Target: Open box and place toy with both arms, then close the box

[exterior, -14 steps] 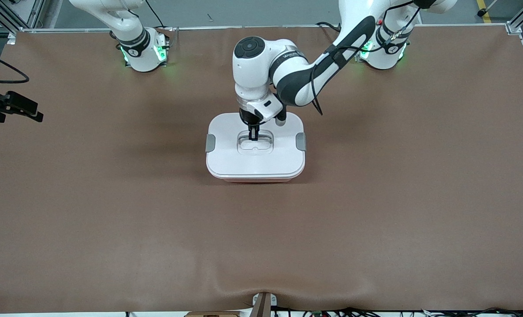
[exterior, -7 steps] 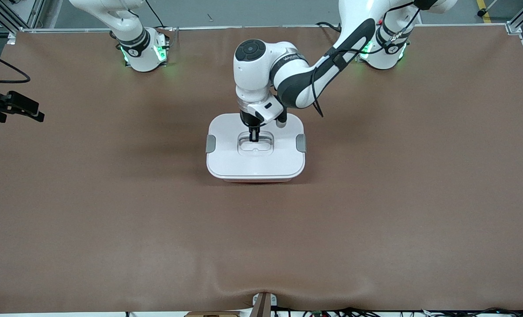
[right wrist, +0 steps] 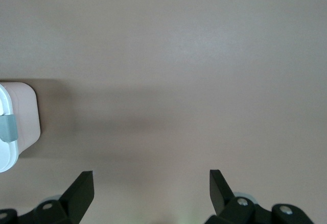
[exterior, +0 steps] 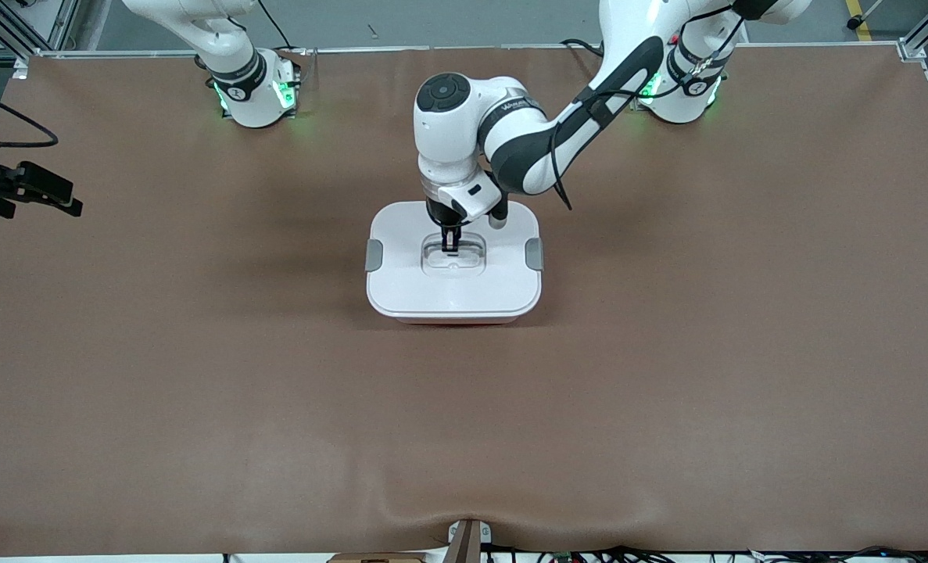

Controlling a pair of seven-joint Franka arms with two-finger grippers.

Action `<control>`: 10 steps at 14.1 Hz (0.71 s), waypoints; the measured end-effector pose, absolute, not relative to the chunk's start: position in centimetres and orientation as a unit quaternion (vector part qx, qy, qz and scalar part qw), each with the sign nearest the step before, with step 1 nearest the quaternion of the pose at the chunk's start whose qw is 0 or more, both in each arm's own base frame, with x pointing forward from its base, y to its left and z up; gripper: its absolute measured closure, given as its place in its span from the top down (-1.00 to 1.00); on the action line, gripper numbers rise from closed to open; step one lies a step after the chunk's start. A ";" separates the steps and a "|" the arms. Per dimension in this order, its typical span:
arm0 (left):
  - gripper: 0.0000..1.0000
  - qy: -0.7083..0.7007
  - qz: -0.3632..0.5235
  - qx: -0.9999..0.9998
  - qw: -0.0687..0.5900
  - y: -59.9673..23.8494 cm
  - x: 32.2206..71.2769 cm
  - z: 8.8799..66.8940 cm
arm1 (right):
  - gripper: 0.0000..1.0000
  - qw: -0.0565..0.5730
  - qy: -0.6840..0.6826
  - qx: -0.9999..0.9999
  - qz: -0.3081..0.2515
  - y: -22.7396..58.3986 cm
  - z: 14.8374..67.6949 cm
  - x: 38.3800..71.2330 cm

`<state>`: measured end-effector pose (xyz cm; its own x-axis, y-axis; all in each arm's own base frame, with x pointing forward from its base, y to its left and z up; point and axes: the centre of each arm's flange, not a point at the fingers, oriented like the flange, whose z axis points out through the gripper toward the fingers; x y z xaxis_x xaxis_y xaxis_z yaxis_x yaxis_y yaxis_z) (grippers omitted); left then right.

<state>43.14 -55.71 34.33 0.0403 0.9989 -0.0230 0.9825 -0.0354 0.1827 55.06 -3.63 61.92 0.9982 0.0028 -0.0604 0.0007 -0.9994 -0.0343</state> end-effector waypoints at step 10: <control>1.00 0.638 0.081 0.764 0.040 -55.6 41.2 41.1 | 1.00 0.018 -0.001 -0.999 0.035 -3.6 61.9 55.0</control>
<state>41.20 -55.56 41.14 0.1716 0.9825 0.0724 0.9694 -0.1815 0.1654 54.96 -3.59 61.85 0.9976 0.0027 -0.0691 0.0002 -0.9994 -0.0351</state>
